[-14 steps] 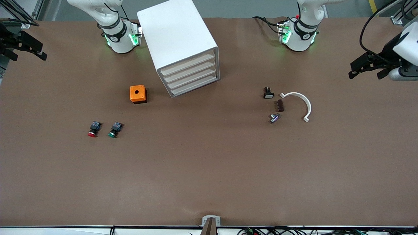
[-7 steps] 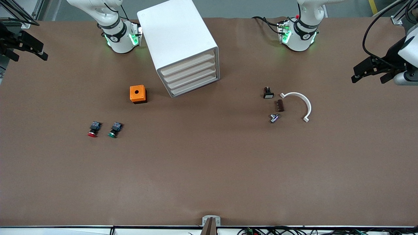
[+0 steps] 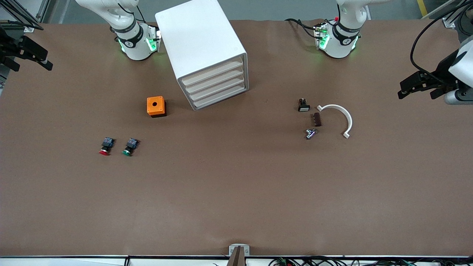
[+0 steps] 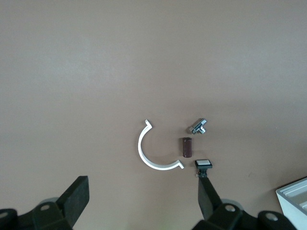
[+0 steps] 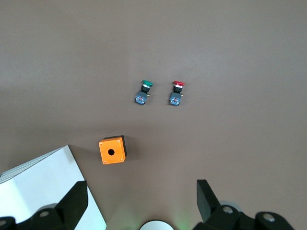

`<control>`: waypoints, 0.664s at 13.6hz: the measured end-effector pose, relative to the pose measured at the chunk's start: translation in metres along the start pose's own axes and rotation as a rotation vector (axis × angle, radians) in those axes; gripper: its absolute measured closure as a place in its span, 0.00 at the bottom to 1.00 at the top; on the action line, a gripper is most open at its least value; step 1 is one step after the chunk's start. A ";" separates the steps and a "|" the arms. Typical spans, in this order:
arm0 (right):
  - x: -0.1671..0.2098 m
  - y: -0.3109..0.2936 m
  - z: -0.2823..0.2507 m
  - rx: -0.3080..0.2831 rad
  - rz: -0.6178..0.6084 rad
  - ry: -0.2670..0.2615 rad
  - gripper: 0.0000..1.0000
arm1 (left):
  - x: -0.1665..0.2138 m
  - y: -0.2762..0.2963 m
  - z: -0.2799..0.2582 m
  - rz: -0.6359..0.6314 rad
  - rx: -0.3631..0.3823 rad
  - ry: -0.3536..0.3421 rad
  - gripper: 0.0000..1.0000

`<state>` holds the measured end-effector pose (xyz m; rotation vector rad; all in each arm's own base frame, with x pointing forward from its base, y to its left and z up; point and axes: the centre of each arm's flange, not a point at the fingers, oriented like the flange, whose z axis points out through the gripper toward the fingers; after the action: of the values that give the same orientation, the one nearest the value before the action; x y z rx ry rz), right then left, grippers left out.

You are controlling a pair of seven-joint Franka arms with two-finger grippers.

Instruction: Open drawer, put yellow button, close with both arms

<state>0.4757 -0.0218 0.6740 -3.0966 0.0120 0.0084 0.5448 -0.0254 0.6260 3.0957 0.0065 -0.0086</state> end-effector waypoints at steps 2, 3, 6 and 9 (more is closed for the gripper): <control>0.000 0.000 0.000 0.000 0.000 0.001 0.00 | 0.000 0.003 -0.004 0.007 0.010 0.010 0.00; 0.000 0.000 0.000 0.000 0.000 0.001 0.00 | 0.000 0.005 -0.005 0.013 0.019 0.011 0.00; 0.000 0.000 0.000 0.000 0.000 0.001 0.00 | -0.001 0.011 -0.005 0.026 0.035 0.013 0.00; 0.000 0.001 0.000 0.000 0.001 0.001 0.00 | 0.000 0.004 -0.006 0.013 0.034 0.013 0.00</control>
<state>0.4757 -0.0224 0.6741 -3.0966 0.0135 0.0075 0.5448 -0.0291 0.6317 3.1298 -0.0142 0.0123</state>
